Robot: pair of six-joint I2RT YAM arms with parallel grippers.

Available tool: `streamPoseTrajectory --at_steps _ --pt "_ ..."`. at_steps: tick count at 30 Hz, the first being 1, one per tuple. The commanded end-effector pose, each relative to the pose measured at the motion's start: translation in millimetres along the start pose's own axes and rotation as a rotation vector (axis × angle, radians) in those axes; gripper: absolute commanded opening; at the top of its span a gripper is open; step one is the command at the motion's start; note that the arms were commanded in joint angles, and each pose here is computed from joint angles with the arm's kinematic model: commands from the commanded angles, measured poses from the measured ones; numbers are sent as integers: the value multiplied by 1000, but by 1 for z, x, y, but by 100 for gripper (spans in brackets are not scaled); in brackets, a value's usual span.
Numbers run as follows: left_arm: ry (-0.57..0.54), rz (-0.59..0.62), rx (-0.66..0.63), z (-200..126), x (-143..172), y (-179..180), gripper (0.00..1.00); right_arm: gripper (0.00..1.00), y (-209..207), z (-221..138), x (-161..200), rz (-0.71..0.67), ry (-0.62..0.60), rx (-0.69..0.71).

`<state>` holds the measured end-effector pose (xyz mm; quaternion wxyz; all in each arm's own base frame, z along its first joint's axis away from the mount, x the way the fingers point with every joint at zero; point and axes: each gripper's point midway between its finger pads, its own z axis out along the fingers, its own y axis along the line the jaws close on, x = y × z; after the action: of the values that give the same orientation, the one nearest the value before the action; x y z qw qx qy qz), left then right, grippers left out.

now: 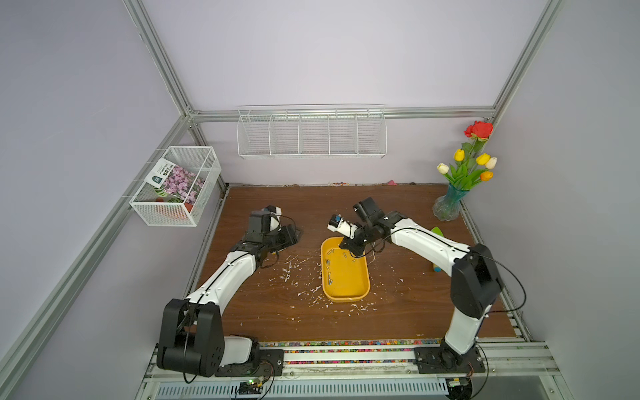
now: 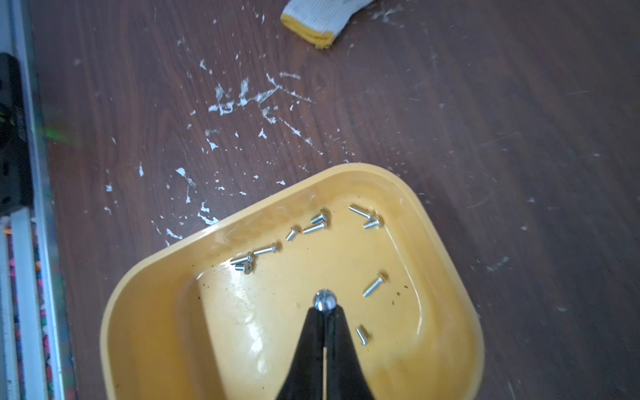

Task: Take out the screws from the storage box
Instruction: Pick up the screw from the storage box, then place the screw at the center of the board.

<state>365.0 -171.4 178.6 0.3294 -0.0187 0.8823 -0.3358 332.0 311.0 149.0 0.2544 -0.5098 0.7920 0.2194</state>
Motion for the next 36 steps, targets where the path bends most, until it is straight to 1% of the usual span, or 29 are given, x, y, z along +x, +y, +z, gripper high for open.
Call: streamPoseTrajectory --at_steps 1,3,4,7,9,12,15,17,21,23,25,27,29,31,36 --pt "27 178 29 12 -4 -42 55 0 -13 -31 13 186 -66 20" --pt "64 243 5 22 4 -60 52 0 -30 -51 28 300 -85 77" --pt "98 253 15 29 11 -71 52 0 -39 -60 40 362 -80 122" --pt "163 262 24 49 34 -93 50 0 -59 -76 79 506 -32 240" --pt "199 280 -19 60 49 -100 49 0 -66 -80 105 592 9 313" --pt "229 302 -16 74 66 -114 50 0 -65 -80 127 644 46 326" --pt "200 278 -22 76 61 -117 50 0 -62 -77 126 637 25 294" --pt "208 261 -58 80 62 -110 49 0 -61 -73 134 660 57 294" --pt "363 216 -110 101 95 -95 45 0 -66 -64 155 754 117 321" --pt "410 206 -115 110 108 -93 44 0 -67 -62 166 789 174 333" --pt "442 179 -103 117 116 -94 38 0 -67 -60 170 803 206 330" --pt "476 163 -120 122 125 -90 31 0 -67 -58 175 823 221 339" --pt "501 156 -142 125 132 -86 32 0 -67 -54 181 850 235 345" --pt "499 158 -148 128 134 -85 32 0 -67 -49 186 869 253 340" --pt "531 178 -183 137 144 -81 33 0 -62 -37 201 891 331 317"
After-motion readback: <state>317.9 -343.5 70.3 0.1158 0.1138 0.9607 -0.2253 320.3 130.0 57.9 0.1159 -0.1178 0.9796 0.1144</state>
